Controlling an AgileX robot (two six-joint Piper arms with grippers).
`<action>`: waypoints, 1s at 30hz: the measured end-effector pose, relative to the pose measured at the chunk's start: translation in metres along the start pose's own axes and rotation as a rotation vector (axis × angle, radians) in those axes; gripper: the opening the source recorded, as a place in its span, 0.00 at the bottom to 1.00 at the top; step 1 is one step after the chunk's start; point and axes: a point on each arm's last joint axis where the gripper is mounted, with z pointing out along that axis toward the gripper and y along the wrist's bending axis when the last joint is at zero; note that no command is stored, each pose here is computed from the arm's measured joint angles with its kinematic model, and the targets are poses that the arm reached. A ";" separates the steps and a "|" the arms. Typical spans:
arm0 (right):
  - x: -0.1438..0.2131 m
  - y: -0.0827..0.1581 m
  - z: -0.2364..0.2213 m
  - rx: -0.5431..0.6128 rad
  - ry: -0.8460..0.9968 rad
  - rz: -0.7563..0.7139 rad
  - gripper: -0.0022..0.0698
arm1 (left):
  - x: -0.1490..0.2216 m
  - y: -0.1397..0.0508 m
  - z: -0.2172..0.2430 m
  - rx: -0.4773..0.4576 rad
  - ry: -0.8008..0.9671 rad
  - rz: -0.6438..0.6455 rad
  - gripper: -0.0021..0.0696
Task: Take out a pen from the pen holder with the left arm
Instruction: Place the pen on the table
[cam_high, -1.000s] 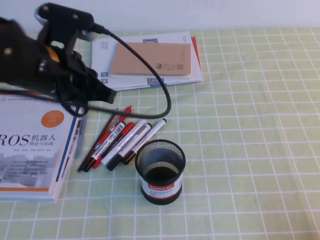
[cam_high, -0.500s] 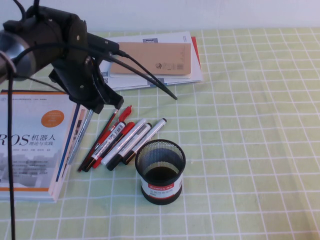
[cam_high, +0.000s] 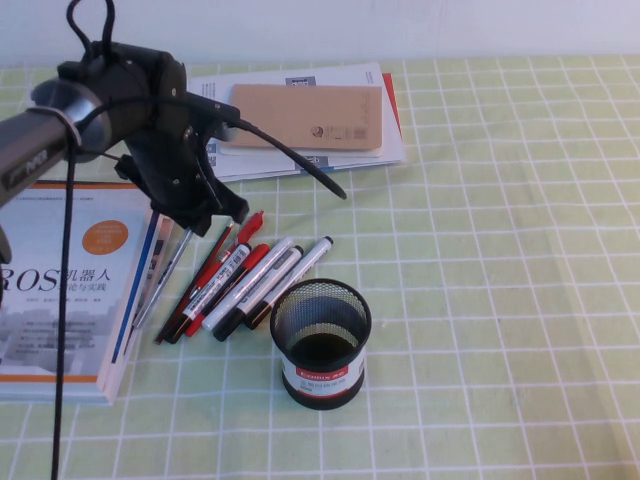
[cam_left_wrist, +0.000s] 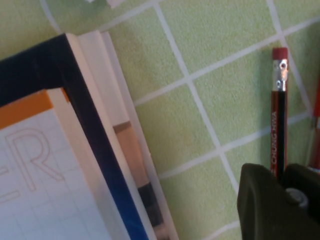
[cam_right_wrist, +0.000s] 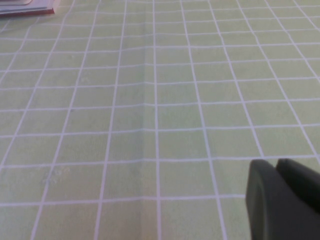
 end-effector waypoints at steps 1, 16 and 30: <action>0.000 0.000 0.000 0.000 0.000 0.000 0.01 | -0.001 0.000 0.002 0.000 -0.001 0.002 0.09; 0.000 0.000 0.000 0.000 0.000 0.000 0.01 | -0.004 -0.001 0.020 0.005 -0.002 0.000 0.50; 0.000 0.000 0.000 0.000 0.000 0.000 0.01 | 0.039 -0.006 -0.097 -0.118 -0.278 -0.080 0.12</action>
